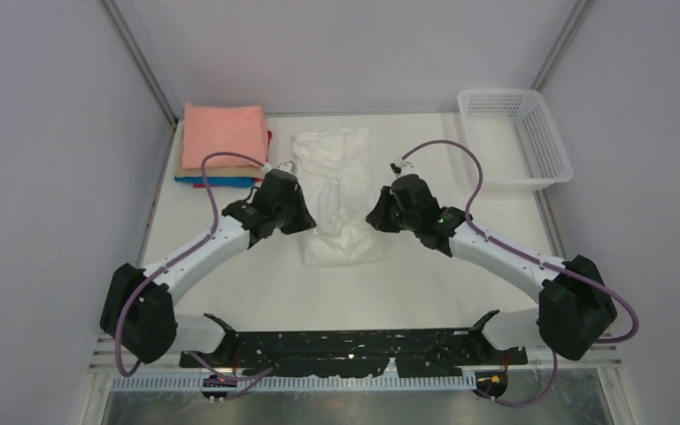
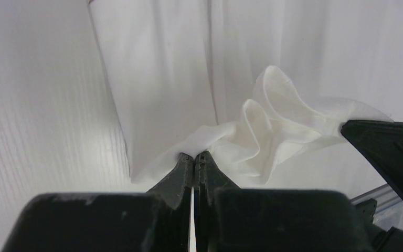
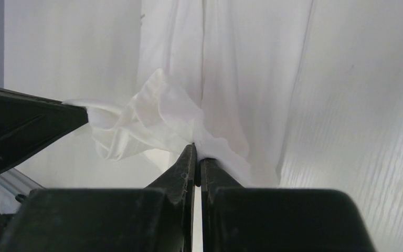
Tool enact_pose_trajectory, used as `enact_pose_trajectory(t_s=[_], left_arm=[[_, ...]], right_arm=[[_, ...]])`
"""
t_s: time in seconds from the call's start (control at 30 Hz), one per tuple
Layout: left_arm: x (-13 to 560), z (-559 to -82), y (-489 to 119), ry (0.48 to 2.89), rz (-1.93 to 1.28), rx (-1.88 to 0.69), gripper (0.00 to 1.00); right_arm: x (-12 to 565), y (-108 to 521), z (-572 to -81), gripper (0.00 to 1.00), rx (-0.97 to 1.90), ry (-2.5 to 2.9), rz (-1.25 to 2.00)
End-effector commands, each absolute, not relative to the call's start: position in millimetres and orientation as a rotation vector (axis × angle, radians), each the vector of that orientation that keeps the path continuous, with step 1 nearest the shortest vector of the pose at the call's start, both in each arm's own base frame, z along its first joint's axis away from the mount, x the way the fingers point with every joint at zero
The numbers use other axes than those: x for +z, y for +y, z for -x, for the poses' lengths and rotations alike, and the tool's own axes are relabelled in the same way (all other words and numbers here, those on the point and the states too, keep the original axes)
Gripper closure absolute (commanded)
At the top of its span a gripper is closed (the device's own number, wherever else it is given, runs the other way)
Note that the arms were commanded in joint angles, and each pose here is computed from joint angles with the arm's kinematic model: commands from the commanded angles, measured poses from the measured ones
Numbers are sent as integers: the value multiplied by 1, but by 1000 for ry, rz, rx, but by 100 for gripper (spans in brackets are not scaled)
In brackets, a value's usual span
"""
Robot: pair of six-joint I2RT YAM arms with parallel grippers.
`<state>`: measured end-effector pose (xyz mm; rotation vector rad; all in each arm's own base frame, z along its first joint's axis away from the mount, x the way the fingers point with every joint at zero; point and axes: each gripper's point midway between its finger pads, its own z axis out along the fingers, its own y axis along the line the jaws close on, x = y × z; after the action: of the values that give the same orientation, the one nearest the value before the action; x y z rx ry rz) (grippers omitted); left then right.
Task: Fold and stack the t-shirts
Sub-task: Fold the folded rectangular tshirt in 1/3 of the way
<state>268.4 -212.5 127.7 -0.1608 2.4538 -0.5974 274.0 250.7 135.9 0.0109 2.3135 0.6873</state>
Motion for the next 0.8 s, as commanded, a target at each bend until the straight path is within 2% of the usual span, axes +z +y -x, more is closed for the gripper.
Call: enact_pose_trajectory(t_s=[0.0,0.27,0.7,0.73,0.77], left_arm=[[147,-318,-217,2420,127,-618,100],[127,-371,-204,2492,200,-611,100],[85,-408,-181,2572,330,-497,100],[82,-409,-177,2574,357,-461,98],[79,-411,-170,2569,393,-417,90]], right_arm=[[170,261,-329,94,709,2197,23],[163,268,-393,94,711,2222,17],[112,265,-443,94,711,2305,19],[113,264,-446,93,712,2299,18],[108,262,-450,86,708,2302,15]])
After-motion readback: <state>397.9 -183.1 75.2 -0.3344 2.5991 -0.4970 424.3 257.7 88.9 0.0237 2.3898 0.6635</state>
